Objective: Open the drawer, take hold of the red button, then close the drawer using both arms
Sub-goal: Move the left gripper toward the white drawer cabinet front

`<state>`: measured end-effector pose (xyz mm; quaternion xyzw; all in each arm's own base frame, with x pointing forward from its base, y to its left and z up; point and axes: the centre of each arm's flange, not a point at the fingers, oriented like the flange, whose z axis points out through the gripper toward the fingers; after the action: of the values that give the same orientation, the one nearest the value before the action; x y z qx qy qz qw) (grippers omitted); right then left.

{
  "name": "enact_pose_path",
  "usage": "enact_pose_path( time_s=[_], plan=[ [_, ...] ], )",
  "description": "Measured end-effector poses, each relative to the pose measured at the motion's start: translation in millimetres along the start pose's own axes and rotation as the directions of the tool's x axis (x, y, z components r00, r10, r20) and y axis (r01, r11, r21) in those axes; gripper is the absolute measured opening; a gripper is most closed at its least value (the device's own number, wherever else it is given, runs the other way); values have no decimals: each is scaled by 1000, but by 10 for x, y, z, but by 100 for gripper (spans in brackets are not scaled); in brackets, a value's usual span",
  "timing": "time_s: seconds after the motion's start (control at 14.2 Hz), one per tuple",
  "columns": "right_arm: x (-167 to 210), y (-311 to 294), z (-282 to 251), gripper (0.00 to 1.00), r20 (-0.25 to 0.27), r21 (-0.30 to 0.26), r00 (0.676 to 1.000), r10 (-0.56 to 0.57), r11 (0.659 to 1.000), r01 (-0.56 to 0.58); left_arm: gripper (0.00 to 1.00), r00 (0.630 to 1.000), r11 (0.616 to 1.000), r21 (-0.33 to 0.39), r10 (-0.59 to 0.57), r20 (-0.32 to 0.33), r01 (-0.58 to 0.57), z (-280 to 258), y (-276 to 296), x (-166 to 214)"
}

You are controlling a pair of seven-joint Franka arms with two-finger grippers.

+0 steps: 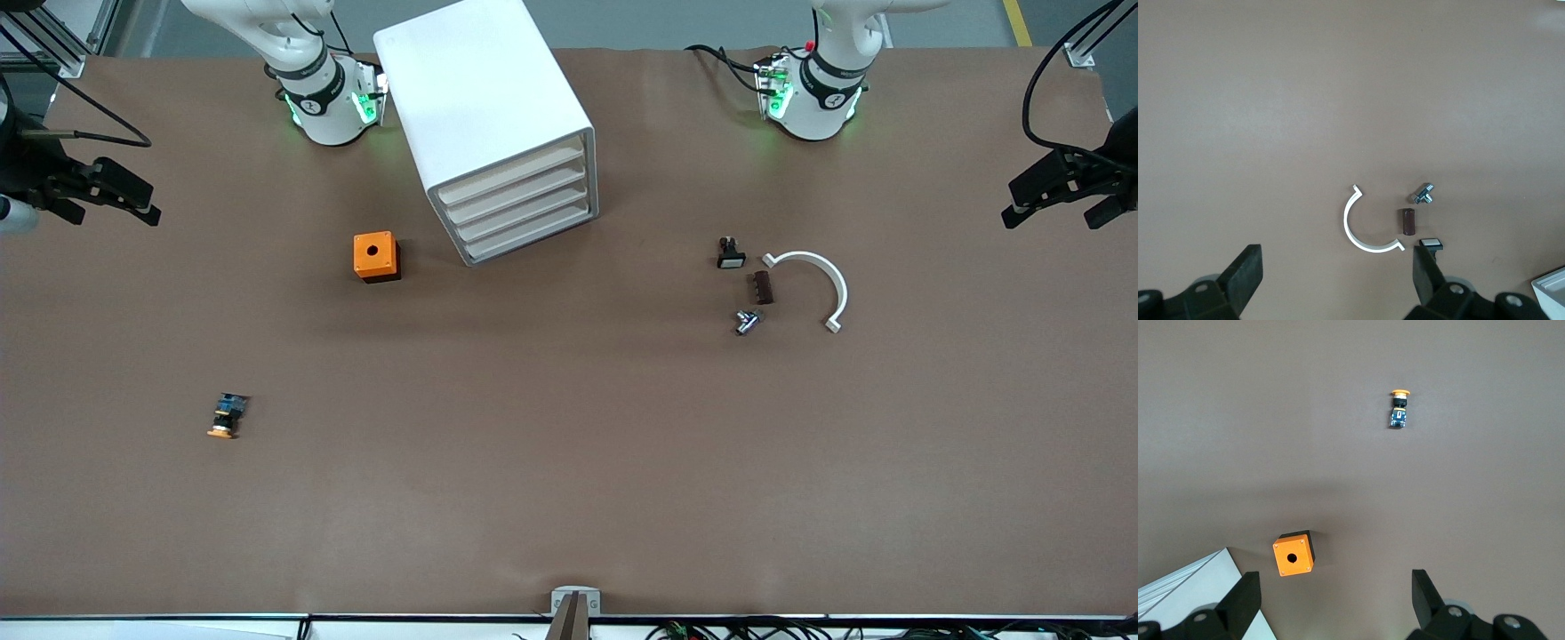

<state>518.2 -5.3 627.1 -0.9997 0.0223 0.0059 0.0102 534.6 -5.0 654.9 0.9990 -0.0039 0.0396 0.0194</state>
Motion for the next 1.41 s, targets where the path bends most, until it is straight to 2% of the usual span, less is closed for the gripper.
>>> enact_pose_path(
  time_s=[0.49,0.78,1.13,1.41],
  plan=[
    [0,0,1,100,0,0,1000,0,1000,0,100,1000,1000,1,-15,19,15,31,-82,-9],
    [0,0,3,100,1,0,1000,0,1000,0,100,996,998,3,-58,63,58,238,-309,70],
    [0,0,6,100,1,0,1000,0,1000,0,100,984,998,2,-55,169,56,873,-298,321],
    [-1,0,8,100,2,0,1000,0,1000,0,100,955,993,20,-115,274,114,1603,-246,551]
  ],
)
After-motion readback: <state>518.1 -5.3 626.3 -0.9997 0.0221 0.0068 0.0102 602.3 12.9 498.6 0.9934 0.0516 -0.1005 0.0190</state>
